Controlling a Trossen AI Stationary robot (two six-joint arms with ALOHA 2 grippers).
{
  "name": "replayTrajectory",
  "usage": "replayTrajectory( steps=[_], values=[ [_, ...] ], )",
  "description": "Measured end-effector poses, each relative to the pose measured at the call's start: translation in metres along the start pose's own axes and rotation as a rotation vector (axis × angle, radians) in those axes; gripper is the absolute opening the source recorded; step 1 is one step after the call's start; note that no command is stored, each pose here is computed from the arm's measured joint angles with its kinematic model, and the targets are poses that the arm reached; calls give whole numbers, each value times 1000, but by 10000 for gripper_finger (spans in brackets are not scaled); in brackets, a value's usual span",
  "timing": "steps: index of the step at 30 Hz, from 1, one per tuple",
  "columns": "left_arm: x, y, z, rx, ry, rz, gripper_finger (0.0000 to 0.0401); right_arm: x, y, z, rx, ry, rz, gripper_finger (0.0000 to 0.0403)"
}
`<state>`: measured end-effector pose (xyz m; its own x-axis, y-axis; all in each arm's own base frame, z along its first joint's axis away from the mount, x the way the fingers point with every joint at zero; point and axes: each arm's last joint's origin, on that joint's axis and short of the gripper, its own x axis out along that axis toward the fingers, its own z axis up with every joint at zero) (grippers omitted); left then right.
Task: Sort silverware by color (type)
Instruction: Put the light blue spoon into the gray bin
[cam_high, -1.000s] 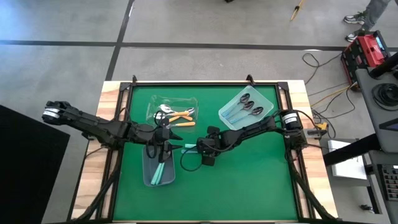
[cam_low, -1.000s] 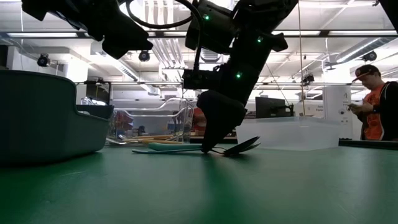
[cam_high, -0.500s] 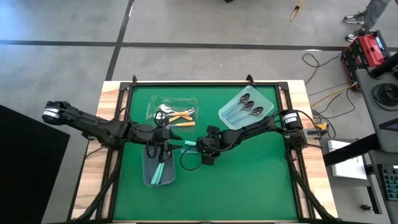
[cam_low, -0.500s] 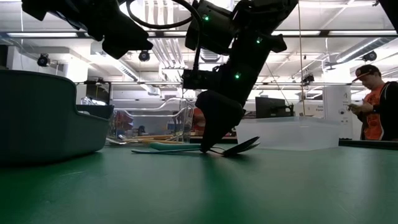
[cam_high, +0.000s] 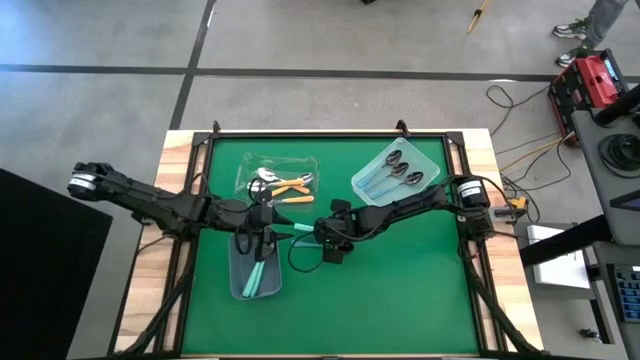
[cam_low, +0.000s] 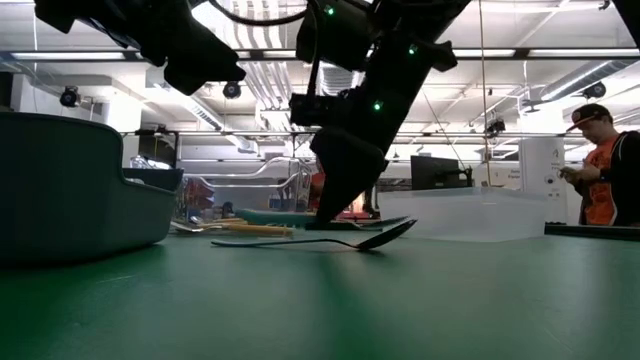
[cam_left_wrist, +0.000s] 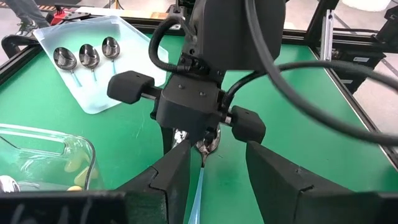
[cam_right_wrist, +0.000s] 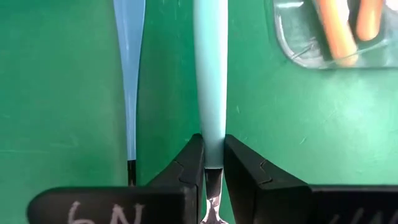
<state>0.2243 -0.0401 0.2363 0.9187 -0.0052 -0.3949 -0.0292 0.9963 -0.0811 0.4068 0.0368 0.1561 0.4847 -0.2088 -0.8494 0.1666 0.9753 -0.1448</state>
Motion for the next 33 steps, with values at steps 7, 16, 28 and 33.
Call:
replayTrajectory(
  steps=[7,16,28,33],
  values=[
    [0,0,0,0,0,0,139,-15,4,4,-21,-39,3,34],
    [11,-3,2,-13,-50,-9,139,-44,17,8,-47,-98,-2,34],
    [66,-7,-22,49,17,37,209,-52,25,1,-73,-60,-23,34],
    [96,-12,-23,76,110,68,221,-53,25,0,-84,-41,-25,34]
  ],
)
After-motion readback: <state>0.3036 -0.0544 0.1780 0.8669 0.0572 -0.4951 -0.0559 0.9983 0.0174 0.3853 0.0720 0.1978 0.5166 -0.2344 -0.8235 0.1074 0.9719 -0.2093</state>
